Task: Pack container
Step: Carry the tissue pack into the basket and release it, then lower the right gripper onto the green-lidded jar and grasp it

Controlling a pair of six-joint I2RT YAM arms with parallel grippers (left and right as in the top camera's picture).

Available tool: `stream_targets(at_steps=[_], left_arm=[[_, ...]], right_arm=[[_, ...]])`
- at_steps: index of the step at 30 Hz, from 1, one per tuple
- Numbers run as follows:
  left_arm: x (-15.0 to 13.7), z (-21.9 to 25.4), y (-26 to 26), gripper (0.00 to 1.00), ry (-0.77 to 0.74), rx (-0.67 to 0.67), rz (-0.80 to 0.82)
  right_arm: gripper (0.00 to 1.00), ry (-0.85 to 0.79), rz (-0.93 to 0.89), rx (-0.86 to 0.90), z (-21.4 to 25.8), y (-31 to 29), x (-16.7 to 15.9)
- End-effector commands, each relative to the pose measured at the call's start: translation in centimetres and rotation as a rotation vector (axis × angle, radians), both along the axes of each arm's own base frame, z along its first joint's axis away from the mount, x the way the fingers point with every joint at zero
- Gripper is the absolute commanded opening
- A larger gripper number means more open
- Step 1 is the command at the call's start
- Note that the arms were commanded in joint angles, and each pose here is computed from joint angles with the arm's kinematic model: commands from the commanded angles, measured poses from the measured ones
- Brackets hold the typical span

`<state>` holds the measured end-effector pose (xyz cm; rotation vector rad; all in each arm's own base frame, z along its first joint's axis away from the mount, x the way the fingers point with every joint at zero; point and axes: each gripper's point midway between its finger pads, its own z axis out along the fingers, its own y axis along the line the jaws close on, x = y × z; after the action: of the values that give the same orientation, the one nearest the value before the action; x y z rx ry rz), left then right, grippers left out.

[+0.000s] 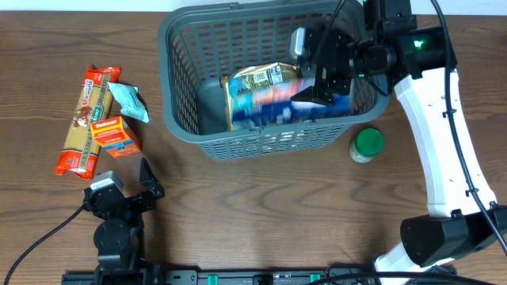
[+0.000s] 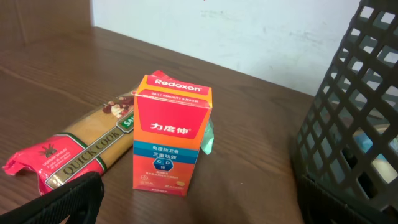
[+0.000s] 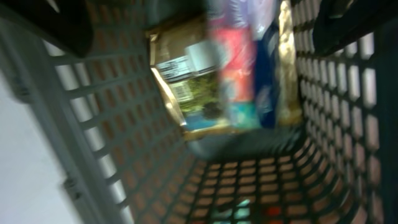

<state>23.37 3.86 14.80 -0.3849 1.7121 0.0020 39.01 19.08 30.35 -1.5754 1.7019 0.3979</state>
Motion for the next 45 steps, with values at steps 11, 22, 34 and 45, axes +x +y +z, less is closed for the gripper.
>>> stream_targets(at_steps=[11, 22, 34, 45], left_arm=[[0.0, -1.3, 0.2, 0.98, 0.029, -0.005, 0.011], [0.0, -1.3, 0.2, 0.99, 0.029, -0.005, 0.011], [0.0, -1.3, 0.2, 0.99, 0.029, -0.005, 0.011], [0.0, -1.3, 0.2, 0.99, 0.029, -0.005, 0.011]], right_arm=[[0.99, -0.046, -0.907, 0.227, 12.8, -11.5, -1.0], [0.99, 0.121, -1.31, 0.245, 10.1, -22.9, -5.7], [0.99, 0.101, -1.437, 0.358, 0.4, -24.9, -9.1], [0.99, 0.422, -1.549, 0.385, -14.0, -22.5, -13.1]])
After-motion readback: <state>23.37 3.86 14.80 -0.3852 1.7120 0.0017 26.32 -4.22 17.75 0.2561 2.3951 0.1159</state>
